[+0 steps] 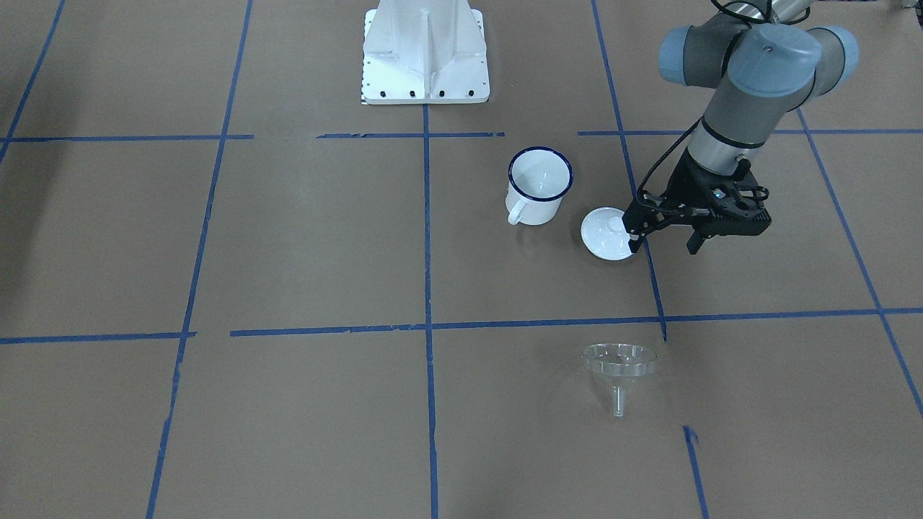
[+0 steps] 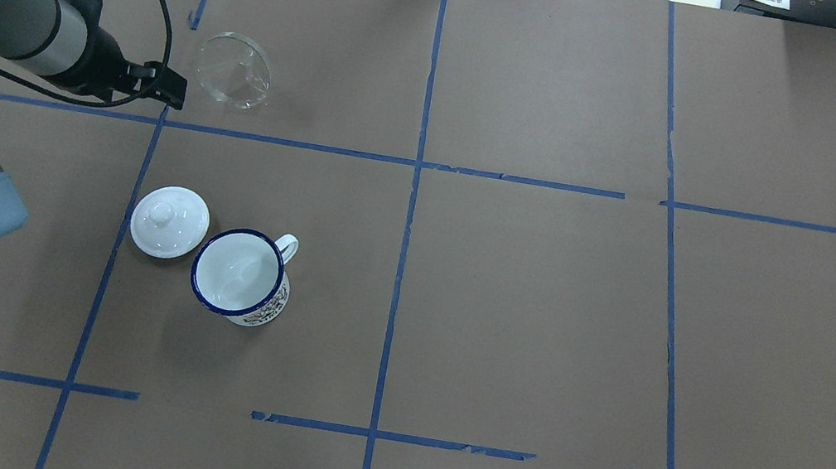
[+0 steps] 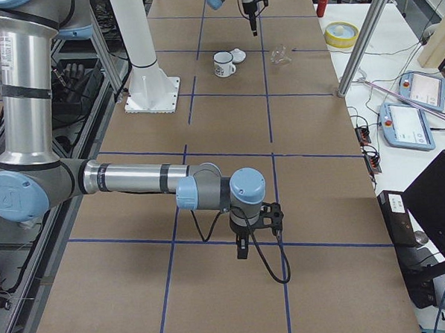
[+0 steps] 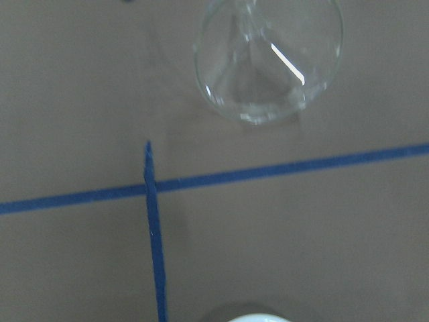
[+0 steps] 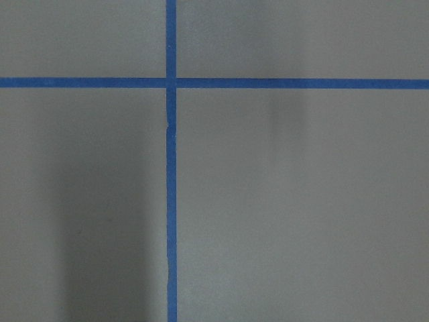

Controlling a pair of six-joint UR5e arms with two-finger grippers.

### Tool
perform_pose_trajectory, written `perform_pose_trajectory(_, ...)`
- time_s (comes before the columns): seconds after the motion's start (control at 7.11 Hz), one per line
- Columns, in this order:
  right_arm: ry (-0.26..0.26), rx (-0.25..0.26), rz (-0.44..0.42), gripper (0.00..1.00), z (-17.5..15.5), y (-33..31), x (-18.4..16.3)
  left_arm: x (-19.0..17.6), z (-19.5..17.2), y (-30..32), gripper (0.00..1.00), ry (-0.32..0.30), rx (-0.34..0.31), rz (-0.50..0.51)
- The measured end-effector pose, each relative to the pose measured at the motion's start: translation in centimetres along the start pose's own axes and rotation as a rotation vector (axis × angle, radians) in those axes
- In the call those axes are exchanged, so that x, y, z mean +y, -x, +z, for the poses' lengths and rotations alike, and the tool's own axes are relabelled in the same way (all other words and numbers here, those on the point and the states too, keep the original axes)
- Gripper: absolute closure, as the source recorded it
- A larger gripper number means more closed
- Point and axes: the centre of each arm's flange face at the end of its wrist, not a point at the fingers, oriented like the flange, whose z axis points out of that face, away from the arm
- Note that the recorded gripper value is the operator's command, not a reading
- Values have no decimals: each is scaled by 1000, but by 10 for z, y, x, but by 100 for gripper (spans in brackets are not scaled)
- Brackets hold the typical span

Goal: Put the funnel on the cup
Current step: 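Release the lid and move the left gripper toward the glass funnel, then lower the left gripper and grasp the glass funnel's spout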

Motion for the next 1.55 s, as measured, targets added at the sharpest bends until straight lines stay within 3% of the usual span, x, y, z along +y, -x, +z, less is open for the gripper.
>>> perform_pose_trajectory(0.28,0,0,0,0,0,0,0,-24,-2,-27,0,-66,52,-291)
perform_pose_trajectory(0.42,0,0,0,0,0,0,0,-40,17,-41,0,-118,85,-441)
perform_pose_trajectory(0.7,0,0,0,0,0,0,0,-38,69,-67,0,-213,114,-613)
perform_pose_trajectory(1.13,-1,0,0,0,0,0,0,-25,118,-72,0,-246,152,-691)
perform_pose_trajectory(1.55,-1,0,-1,0,0,0,0,-37,135,-70,3,-334,172,-701)
